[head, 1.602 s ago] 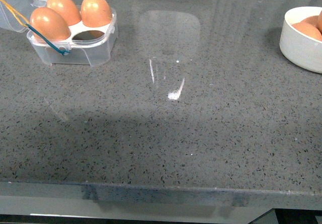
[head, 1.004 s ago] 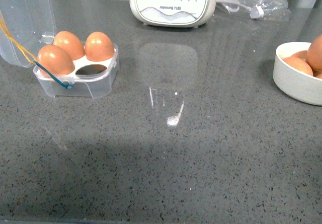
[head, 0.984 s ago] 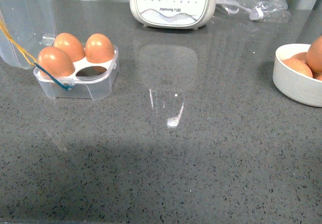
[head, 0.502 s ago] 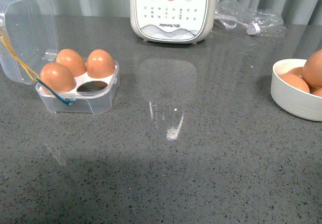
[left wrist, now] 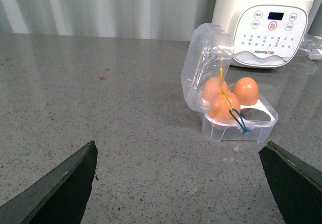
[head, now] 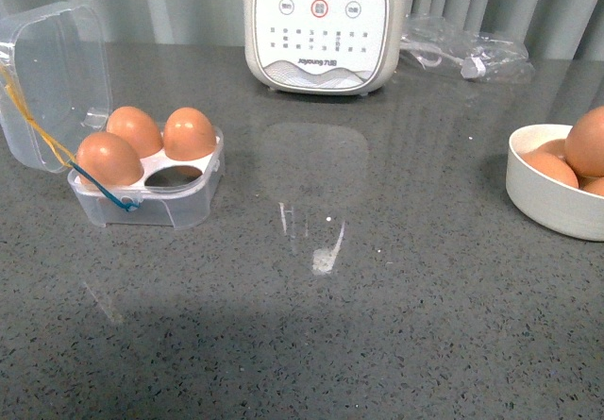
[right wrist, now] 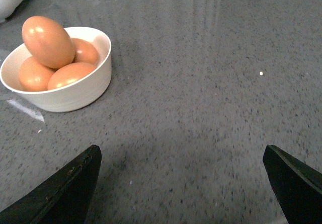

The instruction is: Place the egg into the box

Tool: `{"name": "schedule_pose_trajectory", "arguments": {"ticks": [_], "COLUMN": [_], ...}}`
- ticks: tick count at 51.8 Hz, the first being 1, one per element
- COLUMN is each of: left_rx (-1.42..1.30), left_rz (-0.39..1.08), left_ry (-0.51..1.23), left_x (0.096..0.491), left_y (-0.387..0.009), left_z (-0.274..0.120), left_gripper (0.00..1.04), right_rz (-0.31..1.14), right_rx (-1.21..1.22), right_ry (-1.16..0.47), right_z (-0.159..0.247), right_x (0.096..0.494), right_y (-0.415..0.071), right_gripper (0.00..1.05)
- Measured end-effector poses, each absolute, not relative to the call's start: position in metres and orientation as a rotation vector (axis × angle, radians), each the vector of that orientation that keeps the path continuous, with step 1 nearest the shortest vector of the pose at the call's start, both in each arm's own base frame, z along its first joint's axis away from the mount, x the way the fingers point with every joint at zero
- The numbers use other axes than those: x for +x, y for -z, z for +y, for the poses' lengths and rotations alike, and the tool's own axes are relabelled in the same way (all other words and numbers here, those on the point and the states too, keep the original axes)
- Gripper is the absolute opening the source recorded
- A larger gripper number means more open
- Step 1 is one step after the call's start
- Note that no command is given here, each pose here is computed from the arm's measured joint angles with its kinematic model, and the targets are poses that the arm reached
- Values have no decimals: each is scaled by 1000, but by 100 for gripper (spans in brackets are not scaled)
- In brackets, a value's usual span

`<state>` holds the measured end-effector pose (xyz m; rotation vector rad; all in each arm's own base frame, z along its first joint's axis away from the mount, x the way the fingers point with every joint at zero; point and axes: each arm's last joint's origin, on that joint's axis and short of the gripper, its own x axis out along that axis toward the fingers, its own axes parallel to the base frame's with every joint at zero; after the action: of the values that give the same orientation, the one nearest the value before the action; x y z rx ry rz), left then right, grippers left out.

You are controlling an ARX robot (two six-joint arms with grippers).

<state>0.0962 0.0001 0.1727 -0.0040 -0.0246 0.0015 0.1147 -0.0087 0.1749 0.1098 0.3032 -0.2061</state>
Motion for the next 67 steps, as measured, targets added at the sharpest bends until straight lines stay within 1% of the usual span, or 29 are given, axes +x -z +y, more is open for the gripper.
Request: {"name": "schedule_pose_trajectory", "arguments": {"ticks": [9, 14, 22, 31, 38, 58, 67], "left_rx": [-4, -4, -4, -4, -4, -4, -4], "left_rz": [-25, -25, -25, -25, -25, -25, -25], "left_ry": [-2, -2, -2, -2, -2, -2, -2], "left_x": [96, 96, 96, 96, 96, 96, 96], "left_y": [-173, -173, -173, -173, -173, -173, -173], "left_z": [0, 0, 0, 0, 0, 0, 0], "left_gripper": [98, 98, 98, 98, 98, 98, 98], "right_rz": [309, 327, 335, 332, 332, 353, 373], "right_rx": [26, -9, -11, -9, -26, -75, -101], "right_ry": [84, 32, -48, -141, -181, -213, -225], "right_z": [-17, -19, -15, -6, 2, 9, 14], "right_x": [158, 182, 204, 219, 230, 266, 276], "right_y": [-193, -191, -191, -197, -202, -206, -201], "right_gripper": [98, 98, 98, 98, 98, 98, 98]}}
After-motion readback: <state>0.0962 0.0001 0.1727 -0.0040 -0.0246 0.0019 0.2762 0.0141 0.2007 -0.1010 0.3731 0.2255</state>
